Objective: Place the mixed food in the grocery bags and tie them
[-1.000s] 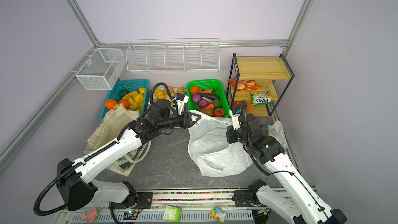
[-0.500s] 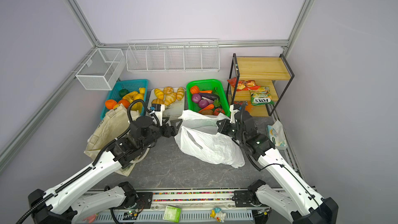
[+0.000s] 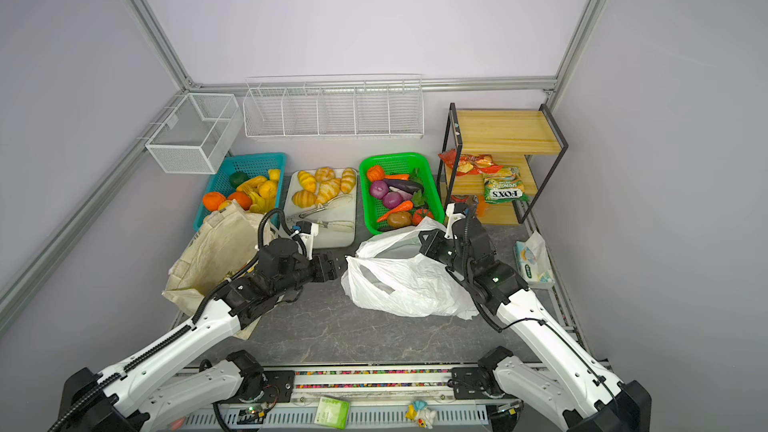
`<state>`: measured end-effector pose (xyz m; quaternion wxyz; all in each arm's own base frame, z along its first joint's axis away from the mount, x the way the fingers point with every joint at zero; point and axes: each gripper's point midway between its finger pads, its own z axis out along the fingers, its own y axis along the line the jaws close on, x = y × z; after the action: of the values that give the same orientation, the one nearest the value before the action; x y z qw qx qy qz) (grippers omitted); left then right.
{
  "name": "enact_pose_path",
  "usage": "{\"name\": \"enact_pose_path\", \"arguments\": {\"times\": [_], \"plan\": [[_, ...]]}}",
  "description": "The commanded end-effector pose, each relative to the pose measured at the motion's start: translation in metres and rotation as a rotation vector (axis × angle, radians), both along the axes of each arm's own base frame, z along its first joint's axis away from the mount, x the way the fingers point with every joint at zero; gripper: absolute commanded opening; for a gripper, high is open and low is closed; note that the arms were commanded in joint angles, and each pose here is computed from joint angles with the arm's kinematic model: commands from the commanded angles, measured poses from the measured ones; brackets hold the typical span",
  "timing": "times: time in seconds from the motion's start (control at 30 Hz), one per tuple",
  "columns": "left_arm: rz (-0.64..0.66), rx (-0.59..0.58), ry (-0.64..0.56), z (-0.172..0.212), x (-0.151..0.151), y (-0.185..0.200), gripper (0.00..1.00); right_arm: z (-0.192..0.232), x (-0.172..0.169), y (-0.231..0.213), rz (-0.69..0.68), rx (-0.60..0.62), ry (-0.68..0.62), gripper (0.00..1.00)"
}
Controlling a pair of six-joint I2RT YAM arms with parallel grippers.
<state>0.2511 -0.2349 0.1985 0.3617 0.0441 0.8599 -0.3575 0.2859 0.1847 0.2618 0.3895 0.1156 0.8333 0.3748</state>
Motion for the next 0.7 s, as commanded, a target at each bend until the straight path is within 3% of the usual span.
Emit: {"name": "enact_pose_path", "arguments": {"times": [0.0,0.33,0.53,0.67], "plan": [[0.007,-0.037,0.033,-0.003,0.003,-0.005,0.85,0.013,0.0,-0.001,-0.017,0.038,-0.04,0.07],[-0.043,-0.005,0.011,-0.02,-0.022,0.01,0.82,0.011,0.0,-0.005,-0.037,0.029,-0.044,0.07],[-0.124,-0.092,0.027,-0.024,-0.027,-0.01,0.79,0.011,0.001,-0.003,-0.031,0.032,-0.043,0.07],[-0.19,-0.166,0.066,-0.025,-0.026,-0.031,0.7,0.012,0.001,-0.003,-0.034,0.032,-0.047,0.07]]}}
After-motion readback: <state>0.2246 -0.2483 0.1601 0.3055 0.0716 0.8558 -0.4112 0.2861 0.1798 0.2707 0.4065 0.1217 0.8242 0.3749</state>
